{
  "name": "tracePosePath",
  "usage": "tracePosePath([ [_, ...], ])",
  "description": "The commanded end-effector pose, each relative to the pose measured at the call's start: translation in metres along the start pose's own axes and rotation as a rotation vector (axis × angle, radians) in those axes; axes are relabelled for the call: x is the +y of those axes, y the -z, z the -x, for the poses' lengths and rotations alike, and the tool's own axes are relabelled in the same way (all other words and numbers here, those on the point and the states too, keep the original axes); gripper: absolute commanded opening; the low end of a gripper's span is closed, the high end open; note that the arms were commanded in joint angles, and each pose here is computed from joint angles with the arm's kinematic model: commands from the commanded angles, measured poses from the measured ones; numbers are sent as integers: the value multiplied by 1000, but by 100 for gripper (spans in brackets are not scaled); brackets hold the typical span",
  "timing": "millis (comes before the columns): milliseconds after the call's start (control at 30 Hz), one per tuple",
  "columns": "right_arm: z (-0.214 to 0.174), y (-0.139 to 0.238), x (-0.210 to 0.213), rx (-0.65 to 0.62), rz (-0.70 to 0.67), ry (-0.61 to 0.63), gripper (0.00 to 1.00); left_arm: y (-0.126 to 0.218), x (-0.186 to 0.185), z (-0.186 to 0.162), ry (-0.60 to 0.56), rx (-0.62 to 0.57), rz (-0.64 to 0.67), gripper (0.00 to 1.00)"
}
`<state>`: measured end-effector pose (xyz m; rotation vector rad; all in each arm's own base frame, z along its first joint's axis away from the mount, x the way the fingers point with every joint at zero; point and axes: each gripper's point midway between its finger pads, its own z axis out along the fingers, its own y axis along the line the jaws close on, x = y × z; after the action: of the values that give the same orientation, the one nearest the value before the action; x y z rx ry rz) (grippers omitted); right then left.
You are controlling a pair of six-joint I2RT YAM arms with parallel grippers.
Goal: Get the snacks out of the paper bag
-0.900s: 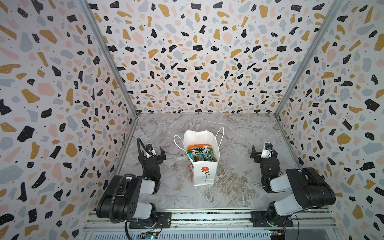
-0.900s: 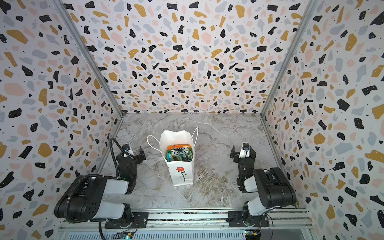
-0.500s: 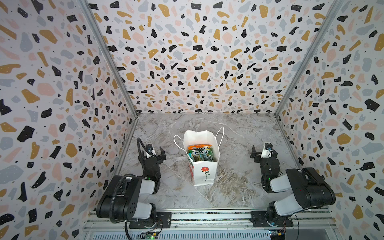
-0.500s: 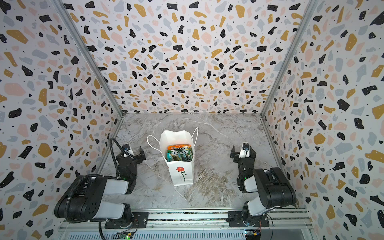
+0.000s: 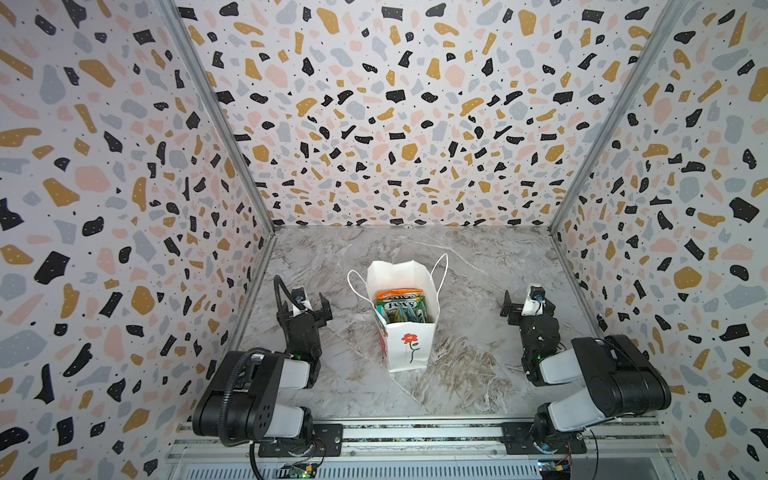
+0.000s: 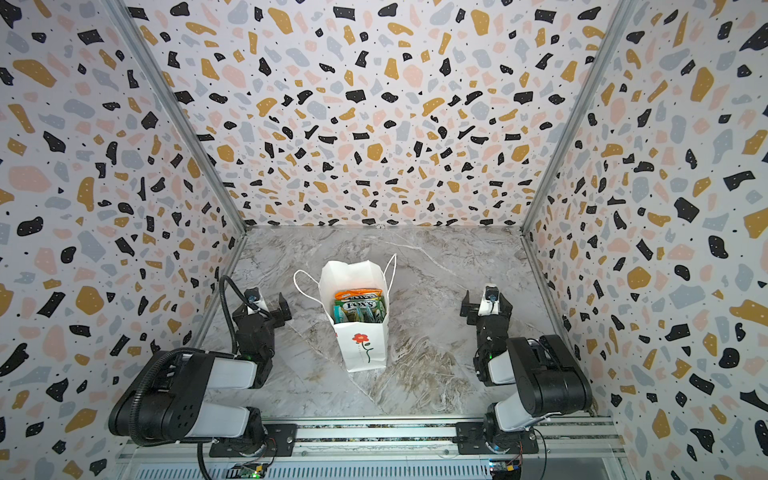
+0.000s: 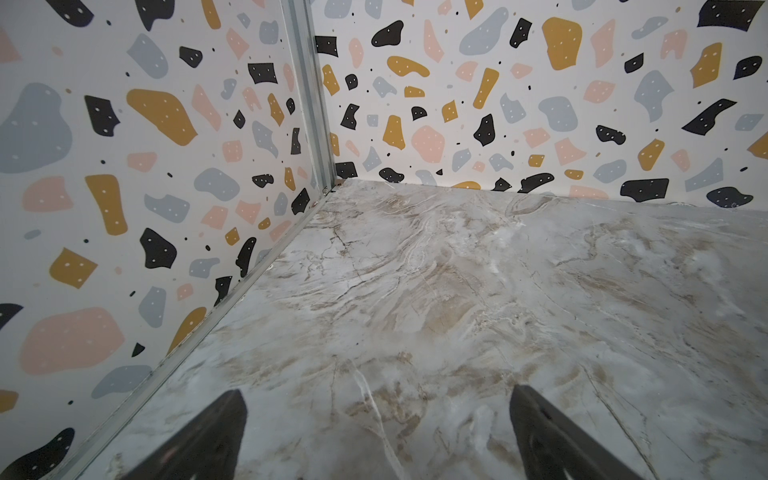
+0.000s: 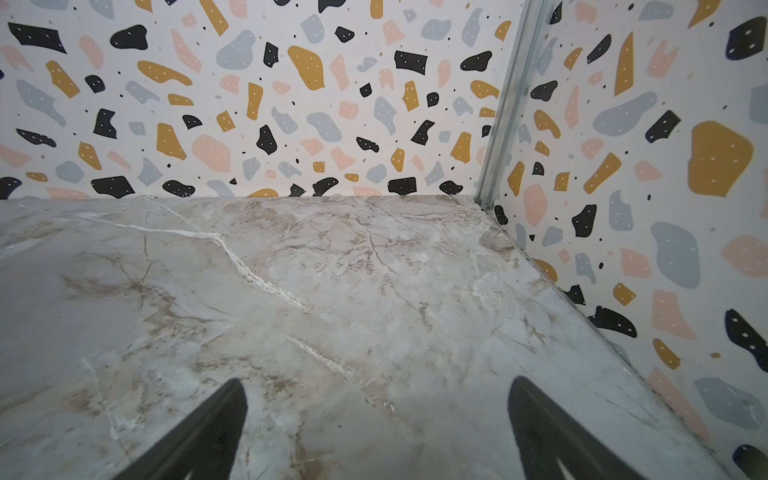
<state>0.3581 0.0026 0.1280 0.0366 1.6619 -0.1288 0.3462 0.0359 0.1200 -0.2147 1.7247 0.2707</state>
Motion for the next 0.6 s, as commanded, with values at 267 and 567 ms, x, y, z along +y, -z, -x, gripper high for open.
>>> tracePosePath([
  [267, 29, -5, -9, 14, -59, -5, 99, 6, 52, 47, 165, -16, 309, 100],
  [567, 54, -12, -1, 150, -21, -145, 99, 17, 57, 111, 383, 72, 342, 100],
])
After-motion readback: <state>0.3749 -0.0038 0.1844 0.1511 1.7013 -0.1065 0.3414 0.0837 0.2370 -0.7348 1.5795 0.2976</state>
